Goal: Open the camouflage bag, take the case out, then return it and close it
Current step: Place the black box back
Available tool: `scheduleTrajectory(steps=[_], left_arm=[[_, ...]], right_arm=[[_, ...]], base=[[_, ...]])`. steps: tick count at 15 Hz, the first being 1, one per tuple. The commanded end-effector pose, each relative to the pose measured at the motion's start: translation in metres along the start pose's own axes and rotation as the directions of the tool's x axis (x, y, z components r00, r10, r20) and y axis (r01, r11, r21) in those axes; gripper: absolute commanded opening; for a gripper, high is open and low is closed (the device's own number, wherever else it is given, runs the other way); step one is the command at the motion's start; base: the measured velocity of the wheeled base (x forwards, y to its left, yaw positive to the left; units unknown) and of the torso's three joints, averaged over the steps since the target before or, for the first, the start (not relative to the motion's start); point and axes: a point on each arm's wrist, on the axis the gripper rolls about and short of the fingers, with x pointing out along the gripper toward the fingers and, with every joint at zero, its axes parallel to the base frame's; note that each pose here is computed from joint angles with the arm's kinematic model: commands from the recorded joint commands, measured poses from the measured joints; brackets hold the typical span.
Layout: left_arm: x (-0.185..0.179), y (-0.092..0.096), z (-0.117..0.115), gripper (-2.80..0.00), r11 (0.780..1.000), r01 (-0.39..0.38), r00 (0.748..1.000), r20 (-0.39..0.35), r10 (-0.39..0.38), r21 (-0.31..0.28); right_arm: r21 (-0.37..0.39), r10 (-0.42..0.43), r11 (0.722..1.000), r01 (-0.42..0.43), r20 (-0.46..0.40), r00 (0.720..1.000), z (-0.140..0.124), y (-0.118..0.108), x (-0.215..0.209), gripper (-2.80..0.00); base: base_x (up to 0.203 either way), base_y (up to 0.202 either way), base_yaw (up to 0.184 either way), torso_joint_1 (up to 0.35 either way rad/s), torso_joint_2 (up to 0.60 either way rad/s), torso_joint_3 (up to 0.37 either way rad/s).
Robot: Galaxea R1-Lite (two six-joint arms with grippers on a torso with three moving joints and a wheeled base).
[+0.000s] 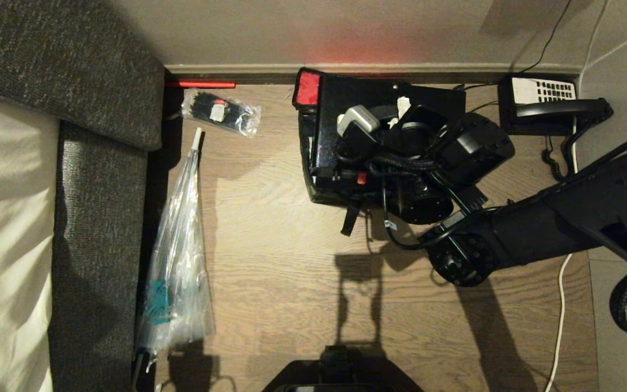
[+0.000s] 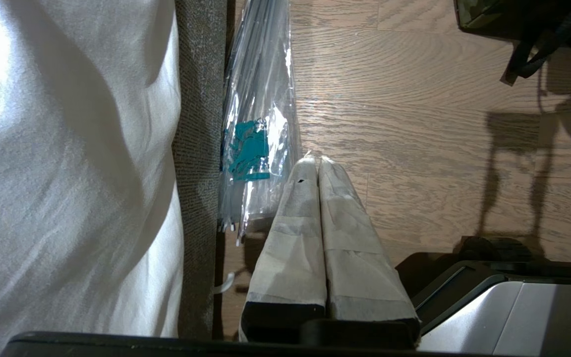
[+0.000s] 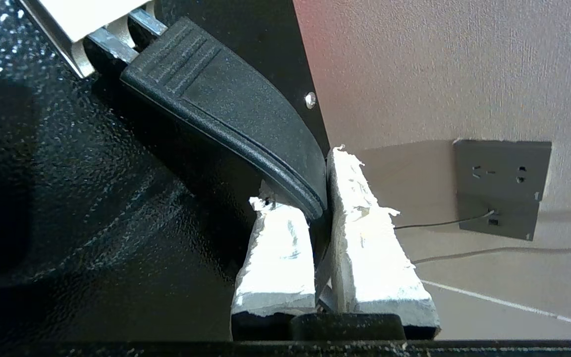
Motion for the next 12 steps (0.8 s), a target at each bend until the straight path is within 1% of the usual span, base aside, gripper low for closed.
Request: scheduleTrajectory(steps=[1, 4, 6, 9, 10, 12], left_arm=[[0.000, 0.000, 0.000, -2.80, 1.000, 0.000, 1.000, 0.000, 0.000, 0.000], [0.000, 0.000, 0.000, -2.80, 1.000, 0.000, 1.000, 0.000, 0.000, 0.000], [0.000, 0.000, 0.000, -2.80, 1.000, 0.000, 1.000, 0.000, 0.000, 0.000], [0.000, 0.000, 0.000, -2.80, 1.000, 0.000, 1.000, -0.001, 0.000, 0.000], [0.000, 0.000, 0.000, -2.80, 1.000, 0.000, 1.000, 0.000, 0.000, 0.000], [0.000, 0.000, 0.000, -2.80, 1.000, 0.000, 1.000, 0.000, 0.000, 0.000]], right_arm=[[0.009, -0.022, 1.000, 0.022, -0.001, 1.000, 0.002, -0.010, 0.001, -2.80], [0.011, -0.007, 1.000, 0.007, 0.004, 1.000, 0.008, -0.015, 0.000, -2.80], [0.027, -0.014, 1.000, 0.014, 0.007, 1.000, 0.015, -0.021, 0.001, -2.80], [0.045, -0.035, 0.998, 0.035, 0.006, 0.999, 0.019, -0.031, 0.003, -2.80], [0.044, -0.030, 0.999, 0.030, 0.002, 1.000, 0.021, -0.033, 0.004, -2.80], [0.038, -0.014, 0.999, 0.014, 0.001, 1.000, 0.020, -0.029, 0.004, -2.80]], base=[[0.000, 0.000, 0.000, 0.000, 0.00, 0.000], [0.000, 0.000, 0.000, 0.000, 0.00, 0.000], [0.000, 0.000, 0.000, 0.000, 0.00, 0.000], [0.000, 0.000, 0.000, 0.000, 0.00, 0.000], [0.000, 0.000, 0.000, 0.000, 0.00, 0.000], [0.000, 0.000, 0.000, 0.000, 0.00, 0.000]])
